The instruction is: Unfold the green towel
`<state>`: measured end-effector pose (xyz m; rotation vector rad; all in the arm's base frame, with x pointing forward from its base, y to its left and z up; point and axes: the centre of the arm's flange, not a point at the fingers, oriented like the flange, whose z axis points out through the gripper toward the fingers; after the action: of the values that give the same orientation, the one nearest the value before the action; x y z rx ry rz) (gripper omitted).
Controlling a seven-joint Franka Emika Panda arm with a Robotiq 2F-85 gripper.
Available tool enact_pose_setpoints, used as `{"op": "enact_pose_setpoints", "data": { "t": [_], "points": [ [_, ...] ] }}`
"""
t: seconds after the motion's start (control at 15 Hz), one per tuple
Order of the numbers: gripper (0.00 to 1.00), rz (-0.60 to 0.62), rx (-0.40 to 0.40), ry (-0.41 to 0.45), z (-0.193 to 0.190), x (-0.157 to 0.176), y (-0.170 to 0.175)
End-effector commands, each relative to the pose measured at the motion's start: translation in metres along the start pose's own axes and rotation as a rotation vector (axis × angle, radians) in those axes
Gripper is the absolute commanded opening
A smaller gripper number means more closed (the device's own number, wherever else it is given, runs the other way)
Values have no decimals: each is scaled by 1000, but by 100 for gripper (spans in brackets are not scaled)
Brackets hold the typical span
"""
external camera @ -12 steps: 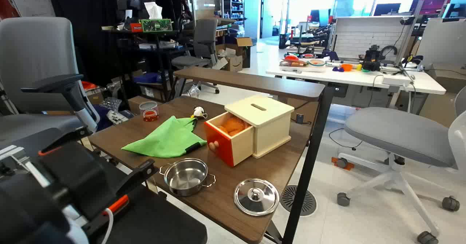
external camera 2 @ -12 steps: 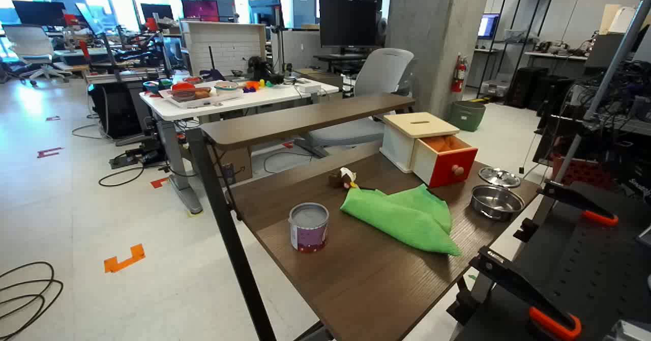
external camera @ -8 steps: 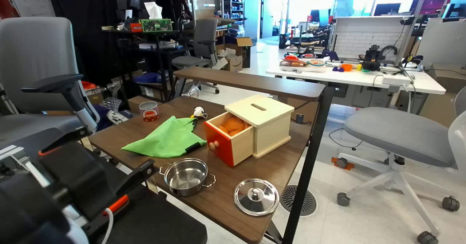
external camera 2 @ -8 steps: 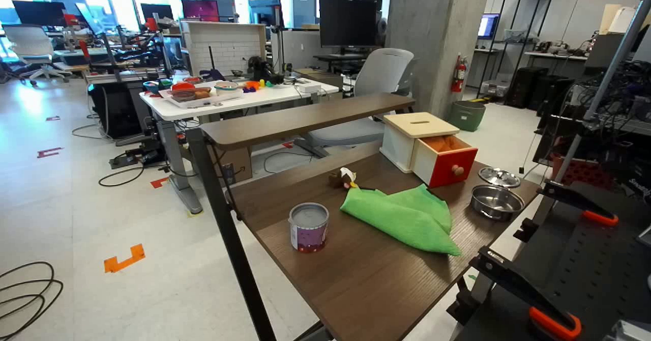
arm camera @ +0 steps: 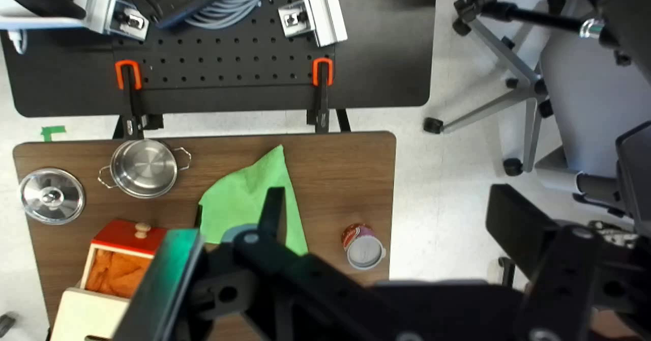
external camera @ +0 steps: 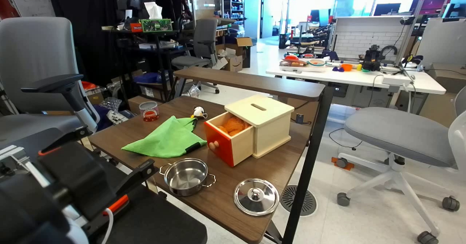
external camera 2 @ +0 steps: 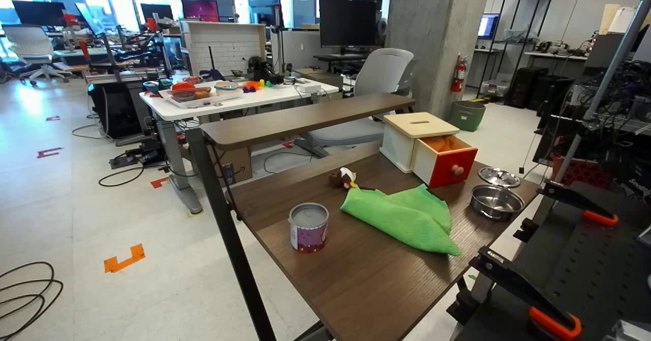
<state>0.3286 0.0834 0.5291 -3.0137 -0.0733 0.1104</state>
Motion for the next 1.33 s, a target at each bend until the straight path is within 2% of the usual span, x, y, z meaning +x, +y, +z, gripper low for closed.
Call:
{"op": "enact_pose_setpoints", "data": {
  "t": [0.0, 0.2, 0.4, 0.73, 1.13, 1.2, 1.27],
  "points": [
    [100, 47, 30, 83, 29, 38, 14],
    [100, 94, 40, 119, 64, 72, 29],
    [100, 113, 21, 98, 111, 100, 51],
    [100, 151, -26, 56, 198, 124, 95],
    [100, 211, -100, 58, 282, 157, 150],
    [100, 221, -116, 32, 292, 161, 159],
    [100, 223, -108, -55, 297, 164, 165]
  ]
}}
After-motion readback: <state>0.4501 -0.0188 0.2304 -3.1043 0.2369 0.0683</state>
